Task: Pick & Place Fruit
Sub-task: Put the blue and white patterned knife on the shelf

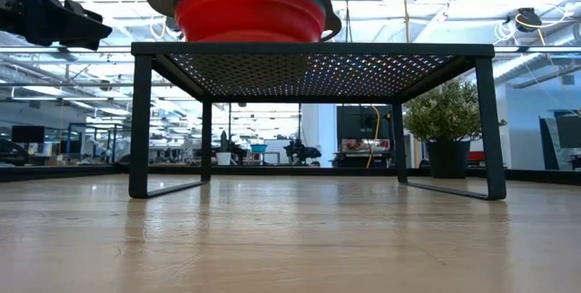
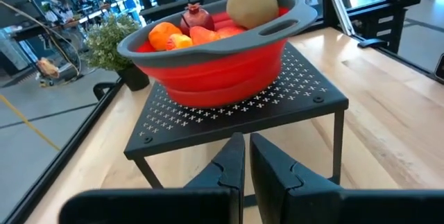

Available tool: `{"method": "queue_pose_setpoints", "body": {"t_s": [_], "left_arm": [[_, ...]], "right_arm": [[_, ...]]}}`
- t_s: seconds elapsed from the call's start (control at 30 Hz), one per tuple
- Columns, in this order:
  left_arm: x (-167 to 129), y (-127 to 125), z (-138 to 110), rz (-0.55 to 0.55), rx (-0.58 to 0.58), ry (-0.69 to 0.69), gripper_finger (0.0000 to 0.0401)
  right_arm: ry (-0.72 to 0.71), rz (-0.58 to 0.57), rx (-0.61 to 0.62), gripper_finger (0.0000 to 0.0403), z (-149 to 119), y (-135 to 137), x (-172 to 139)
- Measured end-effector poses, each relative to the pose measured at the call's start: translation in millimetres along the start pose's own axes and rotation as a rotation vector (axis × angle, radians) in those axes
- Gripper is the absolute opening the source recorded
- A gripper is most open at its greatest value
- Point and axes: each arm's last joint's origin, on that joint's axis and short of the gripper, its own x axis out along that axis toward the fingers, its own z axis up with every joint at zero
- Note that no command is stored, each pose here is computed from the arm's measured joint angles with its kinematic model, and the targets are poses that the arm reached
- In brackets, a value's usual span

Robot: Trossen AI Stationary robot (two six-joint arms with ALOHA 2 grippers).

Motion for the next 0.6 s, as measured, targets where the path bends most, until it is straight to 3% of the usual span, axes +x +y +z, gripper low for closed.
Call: {"method": "queue_pose_setpoints", "body": {"t_s": [0.17, 0.6], "left_arm": [[0.0, 0.0, 0.0, 0.000, 0.016, 0.000, 0.0026], [0.0, 0.0, 0.1, 0.000, 0.038, -0.001, 0.0026]], "right_arm": [[0.090, -0.107, 0.074, 0.0008, 14.7, 9.3, 8.3], [0.221, -0.225, 0.279, 0.0008, 31.2, 5.1, 29.8]]}}
